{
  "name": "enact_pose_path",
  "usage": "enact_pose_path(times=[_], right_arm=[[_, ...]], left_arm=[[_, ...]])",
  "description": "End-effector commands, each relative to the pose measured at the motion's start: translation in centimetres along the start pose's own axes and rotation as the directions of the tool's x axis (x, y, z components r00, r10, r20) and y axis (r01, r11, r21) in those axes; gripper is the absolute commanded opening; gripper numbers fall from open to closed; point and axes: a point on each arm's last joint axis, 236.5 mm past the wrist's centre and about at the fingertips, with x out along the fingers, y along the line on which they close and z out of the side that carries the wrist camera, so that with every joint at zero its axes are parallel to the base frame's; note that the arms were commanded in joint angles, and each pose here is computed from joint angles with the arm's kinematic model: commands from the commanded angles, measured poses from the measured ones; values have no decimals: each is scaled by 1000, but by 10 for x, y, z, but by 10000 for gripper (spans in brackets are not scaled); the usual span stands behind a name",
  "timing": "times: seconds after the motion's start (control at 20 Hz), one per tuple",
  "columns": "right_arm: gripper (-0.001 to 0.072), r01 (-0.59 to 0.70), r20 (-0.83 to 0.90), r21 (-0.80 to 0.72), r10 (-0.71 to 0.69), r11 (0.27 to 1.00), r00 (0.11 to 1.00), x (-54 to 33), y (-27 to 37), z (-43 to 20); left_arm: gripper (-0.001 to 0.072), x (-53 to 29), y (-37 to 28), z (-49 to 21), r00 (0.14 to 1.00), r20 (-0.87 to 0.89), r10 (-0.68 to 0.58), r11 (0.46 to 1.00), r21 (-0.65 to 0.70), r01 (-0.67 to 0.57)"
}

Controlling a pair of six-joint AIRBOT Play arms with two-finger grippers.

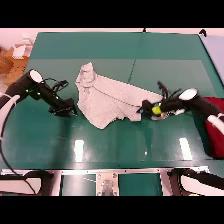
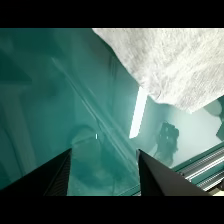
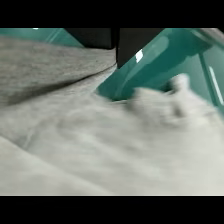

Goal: Fold the shirts.

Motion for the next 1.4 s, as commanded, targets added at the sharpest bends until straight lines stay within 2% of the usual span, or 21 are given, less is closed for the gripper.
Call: enact_pose_path(times=[0.0, 0.1, 0.15, 0.3, 0.4, 0.55, 0.6, 0.65, 0.7, 0.85, 1.0, 1.05, 1.1, 1.15, 1.25, 1.35], right_arm=[[13, -58, 255, -156, 97, 986, 962, -96, 67, 89], [13, -37, 485, -111, 87, 993, 870, -159, 57, 167], [14, -37, 541, -66, 67, 997, 838, -174, 40, 197], [14, -43, 564, 68, -3, 997, 826, -153, -30, 256], [15, -38, 618, 152, -65, 988, 784, -143, -87, 297], [23, -50, 644, 177, -77, 983, 761, -156, -129, 331], [145, -52, 641, 175, -73, 983, 764, -161, -133, 333], [394, -54, 632, 176, -71, 983, 771, -163, -136, 330], [571, -58, 609, 177, -63, 982, 791, -163, -137, 324], [569, -66, 488, 183, -32, 981, 872, -160, -140, 291], [561, -81, 414, 211, -14, 974, 910, -169, -152, 266], [486, -87, 389, 218, -5, 972, 921, -171, -155, 258], [333, -92, 365, 221, 5, 971, 931, -172, -156, 251], [273, -93, 343, 216, 14, 972, 939, -173, -157, 244], [273, -95, 313, 209, 26, 973, 949, -172, -155, 236], [270, -97, 297, 205, 33, 974, 954, -170, -151, 233]], left_arm=[[475, 7, -4, 2, 998, 58, -30, 999, -16, 31], [475, 13, -17, 6, 991, 87, -104, 994, -27, 106], [476, 15, -23, 11, 984, 113, -139, 989, -33, 144], [475, 22, -24, 23, 971, 176, -162, 982, -65, 176], [476, 24, -30, 29, 961, 207, -185, 976, -76, 204], [476, 34, -43, 25, 965, 190, -180, 981, -44, 191], [476, 37, -47, 24, 966, 186, -177, 982, -37, 187], [476, 40, -50, 23, 967, 185, -175, 982, -31, 184], [475, 42, -53, 24, 967, 190, -172, 983, -26, 180], [475, 46, -57, 29, 964, 213, -158, 985, -30, 168], [475, 63, -51, 13, 974, 167, -151, 985, -63, 163], [475, 72, -45, 4, 979, 148, -142, 983, -92, 156], [476, 81, -39, -2, 980, 141, -136, 981, -119, 154], [475, 85, -35, 0, 978, 160, -132, 978, -138, 155], [475, 82, -35, 19, 958, 250, -141, 971, -154, 183], [473, 74, -49, 37, 923, 327, -201, 956, -142, 258]])
